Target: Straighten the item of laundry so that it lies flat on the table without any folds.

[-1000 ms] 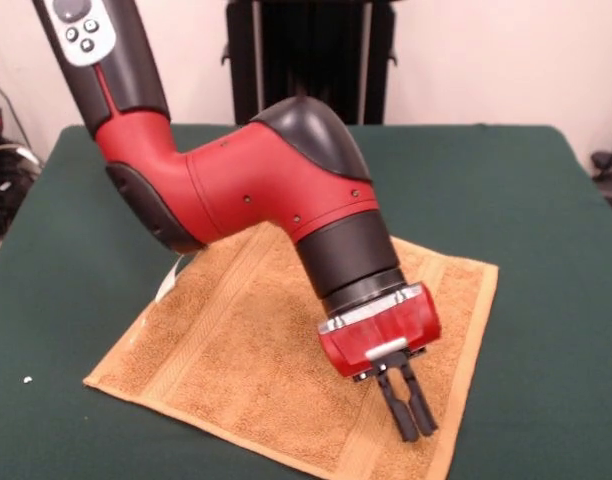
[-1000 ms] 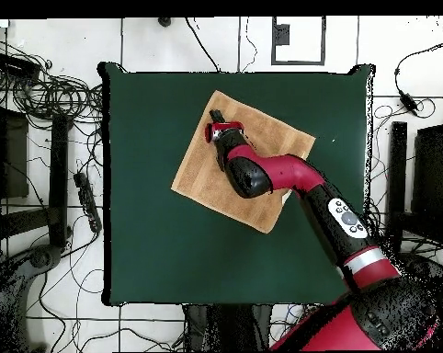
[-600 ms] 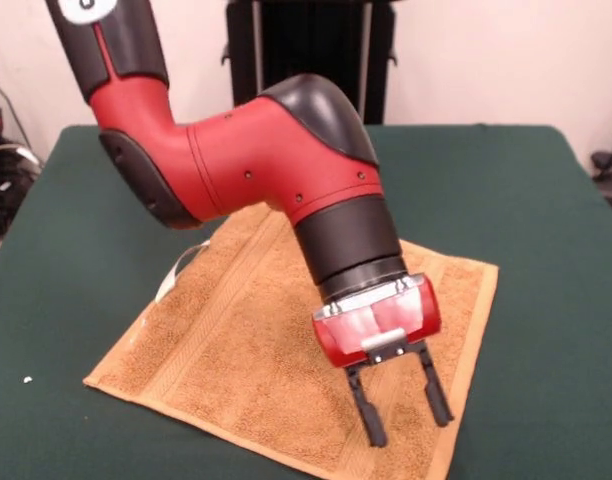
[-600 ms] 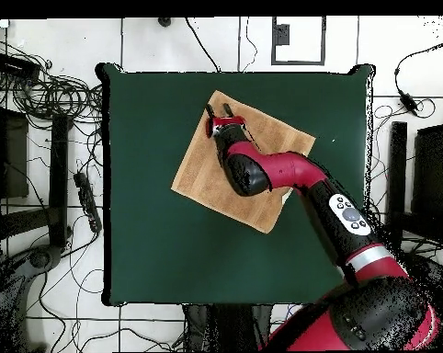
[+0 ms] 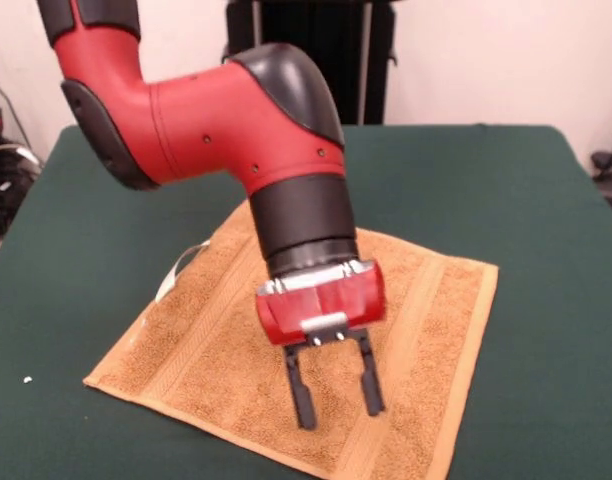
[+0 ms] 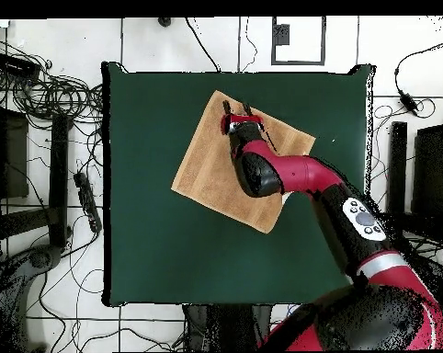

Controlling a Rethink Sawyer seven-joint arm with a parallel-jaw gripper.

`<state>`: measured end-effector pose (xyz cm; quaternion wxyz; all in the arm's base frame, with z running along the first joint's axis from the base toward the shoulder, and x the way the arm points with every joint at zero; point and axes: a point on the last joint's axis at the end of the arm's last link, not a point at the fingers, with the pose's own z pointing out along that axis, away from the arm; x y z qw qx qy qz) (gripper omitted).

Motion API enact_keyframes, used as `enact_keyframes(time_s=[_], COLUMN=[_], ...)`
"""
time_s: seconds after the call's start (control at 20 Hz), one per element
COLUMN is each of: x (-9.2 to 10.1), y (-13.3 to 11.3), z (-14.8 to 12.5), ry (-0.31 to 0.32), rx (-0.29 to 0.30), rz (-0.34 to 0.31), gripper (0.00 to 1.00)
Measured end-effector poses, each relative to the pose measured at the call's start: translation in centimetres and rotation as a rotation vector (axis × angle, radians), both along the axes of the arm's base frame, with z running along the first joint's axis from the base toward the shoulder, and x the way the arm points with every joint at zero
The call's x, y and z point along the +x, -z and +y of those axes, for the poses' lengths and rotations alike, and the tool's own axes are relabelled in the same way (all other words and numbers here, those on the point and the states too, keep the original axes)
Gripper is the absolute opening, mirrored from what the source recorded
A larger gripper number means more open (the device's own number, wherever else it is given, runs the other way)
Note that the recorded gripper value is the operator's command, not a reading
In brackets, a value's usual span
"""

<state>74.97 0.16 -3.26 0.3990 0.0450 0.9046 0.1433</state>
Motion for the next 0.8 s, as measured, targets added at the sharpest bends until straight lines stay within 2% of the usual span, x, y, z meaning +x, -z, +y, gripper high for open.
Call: enact_keyframes(time_s=[0.2,0.25,0.35,0.55,0.6,0.7,0.8], x=[-1.5,-2.7,-3.5,-7.1,-7.5,-10.2,-12.4], y=[-1.6,-3.0,-4.0,-8.1,-8.4,-10.7,-12.5], z=[-1.4,-2.2,-2.8,-6.1,-6.5,-9.1,-11.4], ry=[0.009,0.011,0.012,0.035,0.037,0.060,0.087], rx=[-0.019,-0.025,-0.028,-0.052,-0.057,-0.097,-0.128], rz=[0.036,0.070,0.098,0.246,0.261,0.361,0.432], gripper=[1.00,1.00,1.00,1.00,1.00,1.00,1.00])
